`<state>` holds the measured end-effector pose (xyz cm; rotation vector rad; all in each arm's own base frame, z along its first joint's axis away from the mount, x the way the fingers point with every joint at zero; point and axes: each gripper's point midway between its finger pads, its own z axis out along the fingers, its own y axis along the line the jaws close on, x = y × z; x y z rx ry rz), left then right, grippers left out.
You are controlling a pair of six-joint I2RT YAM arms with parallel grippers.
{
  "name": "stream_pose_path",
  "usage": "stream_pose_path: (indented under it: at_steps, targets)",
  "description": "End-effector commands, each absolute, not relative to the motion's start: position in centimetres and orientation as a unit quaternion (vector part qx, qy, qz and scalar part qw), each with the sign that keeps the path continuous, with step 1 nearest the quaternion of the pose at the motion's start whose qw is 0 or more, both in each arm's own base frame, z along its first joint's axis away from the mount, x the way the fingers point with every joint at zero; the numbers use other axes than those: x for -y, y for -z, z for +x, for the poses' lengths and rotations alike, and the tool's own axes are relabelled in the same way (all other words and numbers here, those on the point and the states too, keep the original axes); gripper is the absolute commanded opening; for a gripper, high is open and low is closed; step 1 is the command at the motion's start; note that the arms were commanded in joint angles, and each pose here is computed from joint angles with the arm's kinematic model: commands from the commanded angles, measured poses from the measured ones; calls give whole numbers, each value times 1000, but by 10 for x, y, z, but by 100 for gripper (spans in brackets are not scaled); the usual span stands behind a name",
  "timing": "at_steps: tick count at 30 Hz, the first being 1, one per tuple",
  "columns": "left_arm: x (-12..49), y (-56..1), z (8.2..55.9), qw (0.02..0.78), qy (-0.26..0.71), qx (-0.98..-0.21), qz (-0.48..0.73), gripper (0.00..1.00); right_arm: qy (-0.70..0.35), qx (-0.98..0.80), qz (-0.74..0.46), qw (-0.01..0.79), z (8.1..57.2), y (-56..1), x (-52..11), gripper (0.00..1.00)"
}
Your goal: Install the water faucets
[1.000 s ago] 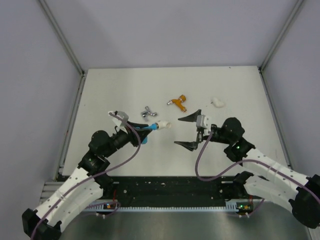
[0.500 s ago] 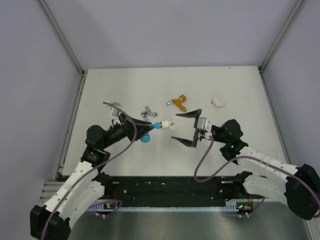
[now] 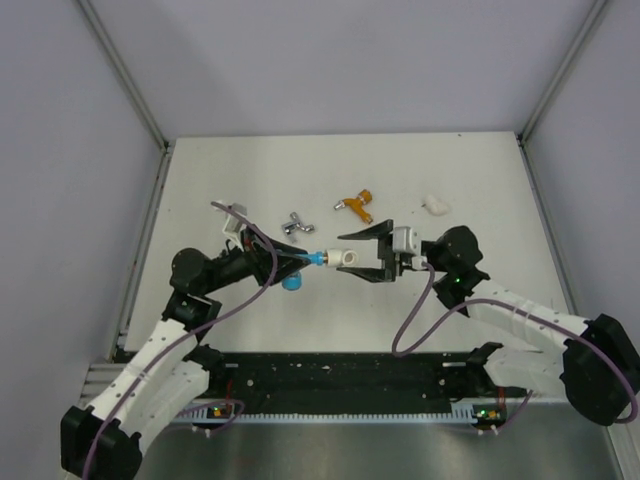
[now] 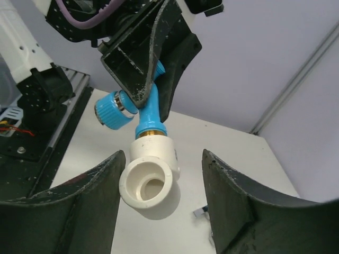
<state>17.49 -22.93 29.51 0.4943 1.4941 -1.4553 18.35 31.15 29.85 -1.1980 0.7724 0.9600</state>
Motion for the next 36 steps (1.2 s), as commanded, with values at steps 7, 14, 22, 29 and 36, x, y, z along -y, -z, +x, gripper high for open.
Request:
stream_pose_path:
  at_steps: [7,14,22,29,36]
  targets:
    - [231,-338,143,519,602,-518,317,0,-491,-362,-530,589,178,-312,-324,14]
    - [229,-325,130,581,536,-470,392,0,-590,-447,-479,473,177,-322,-332,0]
    - [229,-324,110,622,517,-414,418,0,-631,-573,-383,356,209,-309,-338,17]
    - [232,-318,118,610,531,-441,389,0,-566,-601,-367,429,238,-311,-330,68]
    - [228,-319,140,612,544,-485,305,0,-467,-607,-369,527,267,-321,-304,99]
